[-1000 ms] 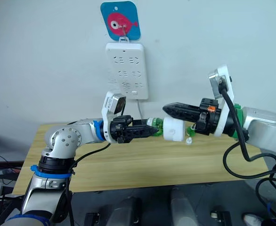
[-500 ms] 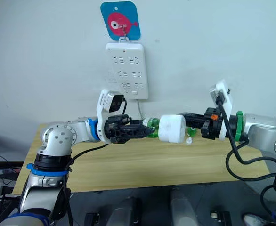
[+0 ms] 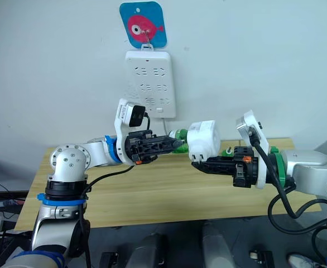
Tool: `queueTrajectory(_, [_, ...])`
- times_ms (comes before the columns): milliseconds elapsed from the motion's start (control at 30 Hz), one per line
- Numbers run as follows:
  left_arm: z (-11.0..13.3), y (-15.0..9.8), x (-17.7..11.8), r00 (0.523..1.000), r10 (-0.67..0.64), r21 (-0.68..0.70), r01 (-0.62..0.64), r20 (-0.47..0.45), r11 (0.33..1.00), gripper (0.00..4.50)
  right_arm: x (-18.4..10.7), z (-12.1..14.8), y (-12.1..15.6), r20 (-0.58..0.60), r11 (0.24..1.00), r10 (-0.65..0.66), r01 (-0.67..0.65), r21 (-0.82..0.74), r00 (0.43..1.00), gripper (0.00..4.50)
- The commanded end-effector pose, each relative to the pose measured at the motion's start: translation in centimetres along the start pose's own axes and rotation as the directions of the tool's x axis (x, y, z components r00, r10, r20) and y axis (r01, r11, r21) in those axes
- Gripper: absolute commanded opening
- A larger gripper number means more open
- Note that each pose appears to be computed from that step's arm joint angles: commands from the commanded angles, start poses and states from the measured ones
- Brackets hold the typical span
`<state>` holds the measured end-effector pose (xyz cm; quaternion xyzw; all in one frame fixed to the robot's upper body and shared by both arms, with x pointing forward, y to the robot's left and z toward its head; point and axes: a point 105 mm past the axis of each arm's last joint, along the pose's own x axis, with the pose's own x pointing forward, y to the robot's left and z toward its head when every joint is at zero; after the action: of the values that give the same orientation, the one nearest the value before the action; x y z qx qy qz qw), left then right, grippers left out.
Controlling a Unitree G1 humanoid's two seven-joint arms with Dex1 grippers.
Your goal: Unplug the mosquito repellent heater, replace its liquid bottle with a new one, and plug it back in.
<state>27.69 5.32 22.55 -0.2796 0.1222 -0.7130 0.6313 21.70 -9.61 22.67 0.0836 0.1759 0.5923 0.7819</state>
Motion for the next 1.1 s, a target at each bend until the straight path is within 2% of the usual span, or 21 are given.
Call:
queueTrajectory(33, [0.8,-0.4,0.2,1.0,-0.01,0.056,0.009,0.017,0.998,2.41,-0.1,1.1,1.1,0.046,1.0,0.019,-0.018,-0.026,0.999,0.0])
queueTrajectory(467, [-0.7,0.2,0.1,0.998,0.022,0.158,-0.012,-0.064,0.987,2.41,0.3,3.4,1.4,0.129,1.0,-0.009,0.009,-0.002,0.992,0.0])
queueTrajectory(900, [-1.9,-0.5,0.3,0.983,-0.011,0.242,0.056,-0.184,0.969,2.41,0.3,3.6,-0.2,0.097,0.996,-0.086,0.084,0.019,0.992,0.0])
queueTrajectory(1100, [-2.2,-0.6,0.0,0.98,-0.021,0.248,0.071,-0.199,0.966,2.41,0.2,3.5,-0.9,0.079,0.994,-0.105,0.102,0.044,0.991,0.0])
